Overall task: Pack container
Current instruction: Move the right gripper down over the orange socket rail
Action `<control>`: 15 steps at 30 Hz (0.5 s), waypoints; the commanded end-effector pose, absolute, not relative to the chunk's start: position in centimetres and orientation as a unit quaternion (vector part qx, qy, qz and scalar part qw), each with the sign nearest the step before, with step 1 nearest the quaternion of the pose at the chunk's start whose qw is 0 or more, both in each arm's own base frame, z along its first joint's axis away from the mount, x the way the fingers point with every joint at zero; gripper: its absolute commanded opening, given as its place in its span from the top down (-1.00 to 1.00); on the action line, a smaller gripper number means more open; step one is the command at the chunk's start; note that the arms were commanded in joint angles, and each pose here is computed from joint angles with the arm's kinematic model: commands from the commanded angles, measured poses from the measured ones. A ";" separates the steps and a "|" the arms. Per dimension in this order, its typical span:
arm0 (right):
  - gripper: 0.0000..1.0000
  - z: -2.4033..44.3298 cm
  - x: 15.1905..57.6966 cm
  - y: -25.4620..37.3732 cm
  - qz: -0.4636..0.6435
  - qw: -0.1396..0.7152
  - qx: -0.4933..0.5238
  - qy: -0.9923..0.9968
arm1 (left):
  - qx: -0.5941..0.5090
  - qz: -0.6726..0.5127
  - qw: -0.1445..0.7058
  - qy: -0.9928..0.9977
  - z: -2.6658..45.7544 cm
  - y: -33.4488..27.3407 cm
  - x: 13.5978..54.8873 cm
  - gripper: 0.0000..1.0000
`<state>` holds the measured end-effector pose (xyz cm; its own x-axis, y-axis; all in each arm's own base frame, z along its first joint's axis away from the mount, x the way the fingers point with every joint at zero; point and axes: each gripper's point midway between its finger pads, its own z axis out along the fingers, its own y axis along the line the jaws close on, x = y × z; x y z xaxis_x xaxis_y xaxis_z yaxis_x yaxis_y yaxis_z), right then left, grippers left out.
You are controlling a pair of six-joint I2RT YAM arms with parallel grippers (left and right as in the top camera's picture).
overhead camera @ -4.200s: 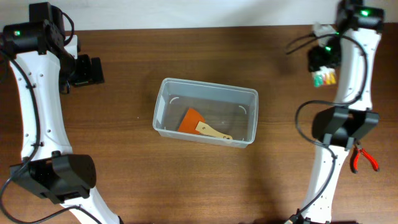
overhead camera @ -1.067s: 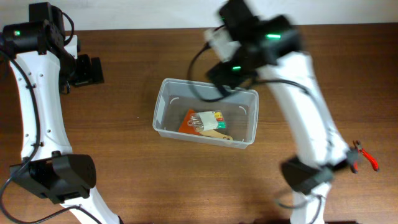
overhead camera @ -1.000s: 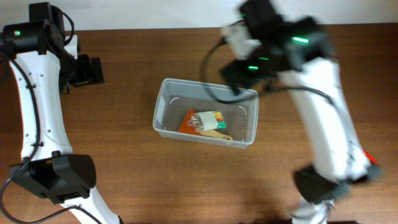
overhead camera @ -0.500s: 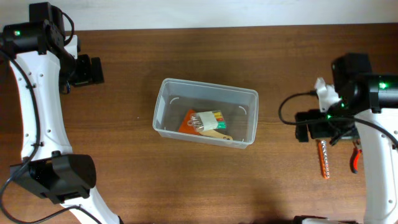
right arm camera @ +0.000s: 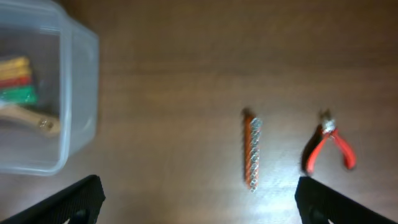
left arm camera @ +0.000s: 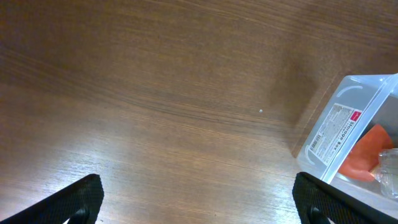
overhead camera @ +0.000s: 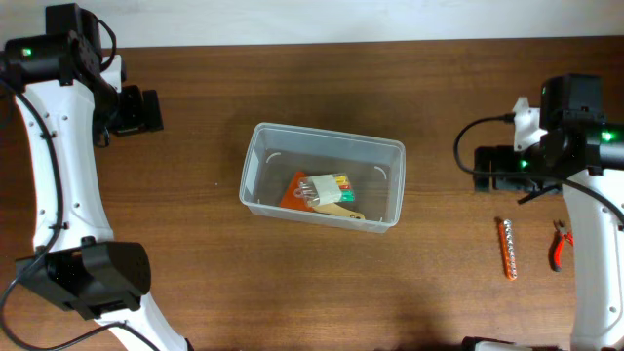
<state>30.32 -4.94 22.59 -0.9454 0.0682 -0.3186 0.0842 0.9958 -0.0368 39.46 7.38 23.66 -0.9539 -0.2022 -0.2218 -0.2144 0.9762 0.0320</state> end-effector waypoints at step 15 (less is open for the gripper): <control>-0.97 17.8 23.6 -10.6 -0.105 -0.015 -0.006 0.994 | -0.103 0.033 0.115 0.987 24.1 7.7 39.4 -0.98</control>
<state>24.89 -9.41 18.85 -0.9995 0.0038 -0.0320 0.0101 0.9800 -0.1989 39.45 7.38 23.66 -0.9540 -0.2022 -0.2214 -0.2144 0.9762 0.0321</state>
